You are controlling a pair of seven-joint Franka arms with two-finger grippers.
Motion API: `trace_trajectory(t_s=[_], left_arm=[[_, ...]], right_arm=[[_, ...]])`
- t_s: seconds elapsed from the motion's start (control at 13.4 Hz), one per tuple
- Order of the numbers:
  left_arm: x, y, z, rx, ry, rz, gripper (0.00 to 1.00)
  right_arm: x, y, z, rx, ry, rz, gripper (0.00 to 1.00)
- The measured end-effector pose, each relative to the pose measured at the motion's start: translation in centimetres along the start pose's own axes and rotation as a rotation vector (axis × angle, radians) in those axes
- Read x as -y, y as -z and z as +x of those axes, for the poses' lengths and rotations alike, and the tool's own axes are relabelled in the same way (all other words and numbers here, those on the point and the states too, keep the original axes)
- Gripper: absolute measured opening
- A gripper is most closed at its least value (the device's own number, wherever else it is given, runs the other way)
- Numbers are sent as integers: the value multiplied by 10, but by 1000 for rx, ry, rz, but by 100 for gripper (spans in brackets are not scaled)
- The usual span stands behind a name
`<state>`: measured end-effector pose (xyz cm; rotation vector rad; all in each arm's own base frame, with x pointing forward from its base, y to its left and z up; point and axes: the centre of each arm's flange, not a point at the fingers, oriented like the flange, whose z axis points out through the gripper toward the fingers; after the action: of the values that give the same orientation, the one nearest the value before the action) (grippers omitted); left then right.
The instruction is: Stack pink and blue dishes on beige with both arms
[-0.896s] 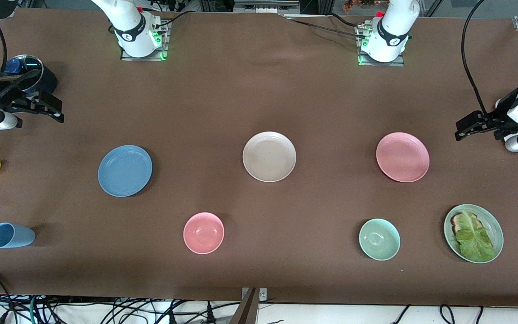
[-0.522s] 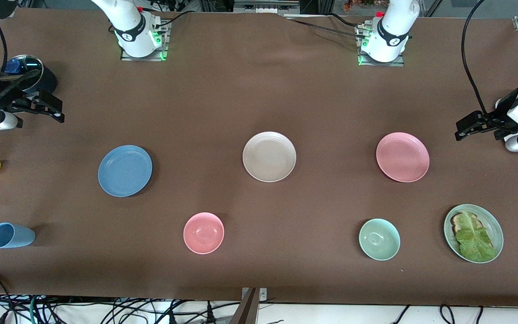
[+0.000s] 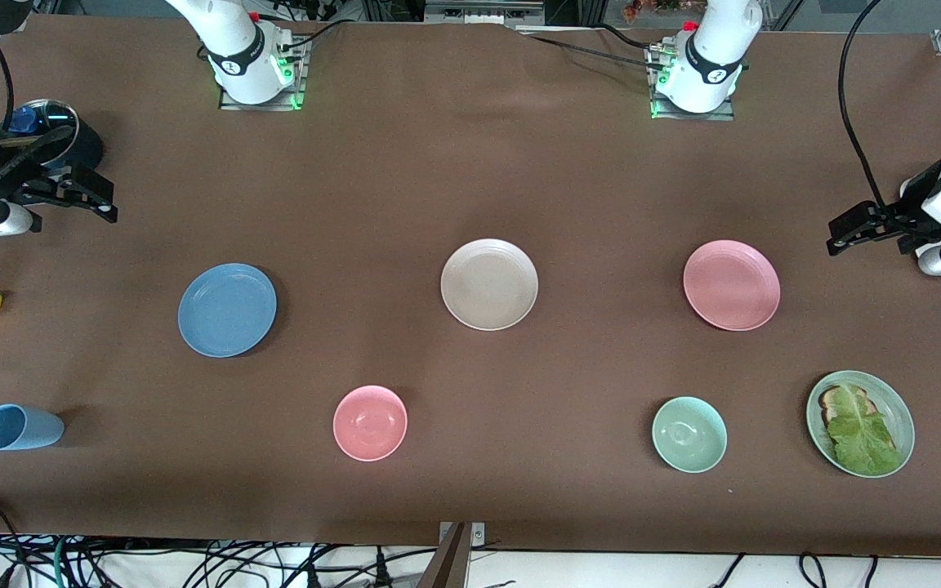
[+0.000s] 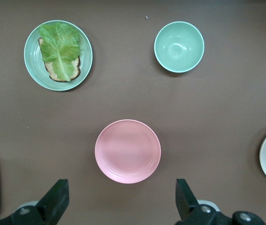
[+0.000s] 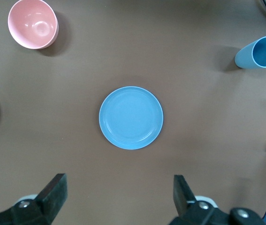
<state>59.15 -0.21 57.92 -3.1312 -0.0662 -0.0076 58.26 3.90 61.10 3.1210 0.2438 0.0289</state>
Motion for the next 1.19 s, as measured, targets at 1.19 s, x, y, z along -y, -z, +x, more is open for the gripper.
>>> trace_trajectory(t_s=[1.19], left_arm=[[-5,11,1,-23,-9,-2,100]], right_arm=[[0,-1,0,2,-2,0,100]])
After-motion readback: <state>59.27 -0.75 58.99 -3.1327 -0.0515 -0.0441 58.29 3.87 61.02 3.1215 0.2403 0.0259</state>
